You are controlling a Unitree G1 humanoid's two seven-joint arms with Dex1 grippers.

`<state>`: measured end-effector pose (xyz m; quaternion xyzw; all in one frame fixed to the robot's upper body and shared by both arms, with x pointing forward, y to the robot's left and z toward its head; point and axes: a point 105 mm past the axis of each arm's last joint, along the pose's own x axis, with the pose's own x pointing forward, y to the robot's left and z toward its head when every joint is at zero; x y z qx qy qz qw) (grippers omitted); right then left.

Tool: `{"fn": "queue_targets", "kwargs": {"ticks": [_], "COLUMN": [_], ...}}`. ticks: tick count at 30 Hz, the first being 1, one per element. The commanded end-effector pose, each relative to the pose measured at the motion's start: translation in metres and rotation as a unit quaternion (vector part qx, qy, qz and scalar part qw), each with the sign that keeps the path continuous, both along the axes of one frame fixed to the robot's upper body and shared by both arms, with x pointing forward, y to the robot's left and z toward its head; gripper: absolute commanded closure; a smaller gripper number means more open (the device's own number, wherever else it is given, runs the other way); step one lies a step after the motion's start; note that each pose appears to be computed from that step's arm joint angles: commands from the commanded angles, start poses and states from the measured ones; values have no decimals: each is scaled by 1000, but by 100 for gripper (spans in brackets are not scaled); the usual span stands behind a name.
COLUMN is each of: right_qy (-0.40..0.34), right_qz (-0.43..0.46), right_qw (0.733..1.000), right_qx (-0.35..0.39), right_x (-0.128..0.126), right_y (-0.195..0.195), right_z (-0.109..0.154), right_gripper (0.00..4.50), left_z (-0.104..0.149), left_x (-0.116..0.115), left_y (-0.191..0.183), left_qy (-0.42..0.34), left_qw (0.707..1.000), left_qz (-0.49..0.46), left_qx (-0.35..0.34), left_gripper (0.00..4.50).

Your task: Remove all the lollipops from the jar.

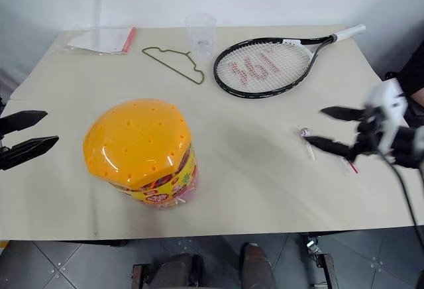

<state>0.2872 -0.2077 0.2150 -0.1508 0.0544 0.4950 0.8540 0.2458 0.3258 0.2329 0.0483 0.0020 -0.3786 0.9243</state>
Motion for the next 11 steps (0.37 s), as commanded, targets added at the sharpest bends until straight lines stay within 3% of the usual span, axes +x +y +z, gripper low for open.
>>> {"fn": "queue_targets", "kwargs": {"ticks": [1, 7, 11], "right_qy": [-27, -24, -28], "right_qz": [67, 113, 102], "right_qw": [997, 993, 994], "right_qx": [-13, 2, 3], "right_x": [-4, 3, 7], "right_y": [17, 35, 34], "right_z": [2, -11, -14], "right_gripper": [2, 2, 2], "left_z": [-7, -36, -36], "left_x": [-6, -16, -21], "left_y": [12, 20, 14], "left_qy": [0, 31, 3], "left_qw": [1000, 999, 999], "left_qz": [11, 28, 18], "left_qx": [4, -20, -36], "left_gripper": [0, 0, 0]}}
